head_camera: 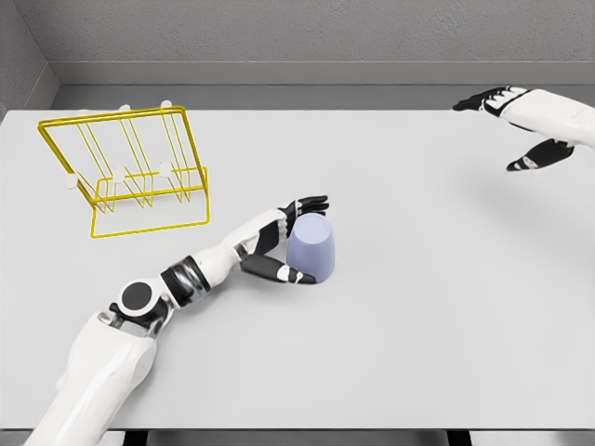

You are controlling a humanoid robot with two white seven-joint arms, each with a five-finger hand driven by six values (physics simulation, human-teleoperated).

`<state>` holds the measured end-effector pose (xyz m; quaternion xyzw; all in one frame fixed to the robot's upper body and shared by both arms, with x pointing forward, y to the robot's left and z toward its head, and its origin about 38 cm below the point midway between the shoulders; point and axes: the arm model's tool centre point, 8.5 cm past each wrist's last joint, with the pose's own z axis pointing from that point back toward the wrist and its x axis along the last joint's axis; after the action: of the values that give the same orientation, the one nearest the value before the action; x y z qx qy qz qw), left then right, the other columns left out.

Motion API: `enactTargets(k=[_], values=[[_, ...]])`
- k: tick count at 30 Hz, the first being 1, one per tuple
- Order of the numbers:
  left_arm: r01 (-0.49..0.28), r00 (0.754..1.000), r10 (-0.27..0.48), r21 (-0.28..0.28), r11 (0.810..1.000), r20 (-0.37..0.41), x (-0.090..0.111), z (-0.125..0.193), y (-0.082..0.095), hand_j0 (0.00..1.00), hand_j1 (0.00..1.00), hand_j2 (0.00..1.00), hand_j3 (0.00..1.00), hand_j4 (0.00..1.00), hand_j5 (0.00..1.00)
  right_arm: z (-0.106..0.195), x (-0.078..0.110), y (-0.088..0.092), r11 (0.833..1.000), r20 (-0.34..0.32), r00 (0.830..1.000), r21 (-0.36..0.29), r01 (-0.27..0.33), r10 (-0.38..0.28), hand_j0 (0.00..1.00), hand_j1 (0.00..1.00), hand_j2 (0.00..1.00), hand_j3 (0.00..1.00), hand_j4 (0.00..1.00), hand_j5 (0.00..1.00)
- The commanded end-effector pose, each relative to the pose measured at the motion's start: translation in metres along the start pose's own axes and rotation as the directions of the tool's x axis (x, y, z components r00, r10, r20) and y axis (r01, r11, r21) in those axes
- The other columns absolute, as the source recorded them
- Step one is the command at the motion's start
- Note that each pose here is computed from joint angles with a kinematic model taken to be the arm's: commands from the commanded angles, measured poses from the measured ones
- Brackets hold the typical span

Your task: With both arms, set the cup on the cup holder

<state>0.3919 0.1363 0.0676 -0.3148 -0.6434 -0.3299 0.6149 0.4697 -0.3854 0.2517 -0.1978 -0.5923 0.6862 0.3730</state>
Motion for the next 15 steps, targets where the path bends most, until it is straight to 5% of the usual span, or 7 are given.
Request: enactTargets(k=[1,8,15], values=[[-0.005,1.000,0.005,0.000,1.000,0.004,0.001,-0.001,0.000,1.00,1.00,1.00,1.00,1.00,1.00,0.000,-0.001,-0.002,1.000,-0.002,1.000,-0.015,0.008,-0.008,1.00,1.00,1.00,1.00,1.00,1.00],[-0.007,1.000,0.007,0.001,1.000,0.006,0.001,0.000,0.000,0.78,0.78,0.78,0.78,0.78,0.78,0.000,-0.001,-0.013,0.999,-0.003,1.000,-0.038,0.002,-0.002,1.00,1.00,1.00,1.00,1.00,1.00],[-0.007,1.000,0.007,0.000,1.000,0.011,0.002,0.001,-0.001,0.69,0.69,0.69,0.69,0.69,0.69,0.000,0.000,-0.021,0.998,-0.002,1.000,-0.060,-0.004,0.004,1.00,1.00,1.00,1.00,1.00,1.00]])
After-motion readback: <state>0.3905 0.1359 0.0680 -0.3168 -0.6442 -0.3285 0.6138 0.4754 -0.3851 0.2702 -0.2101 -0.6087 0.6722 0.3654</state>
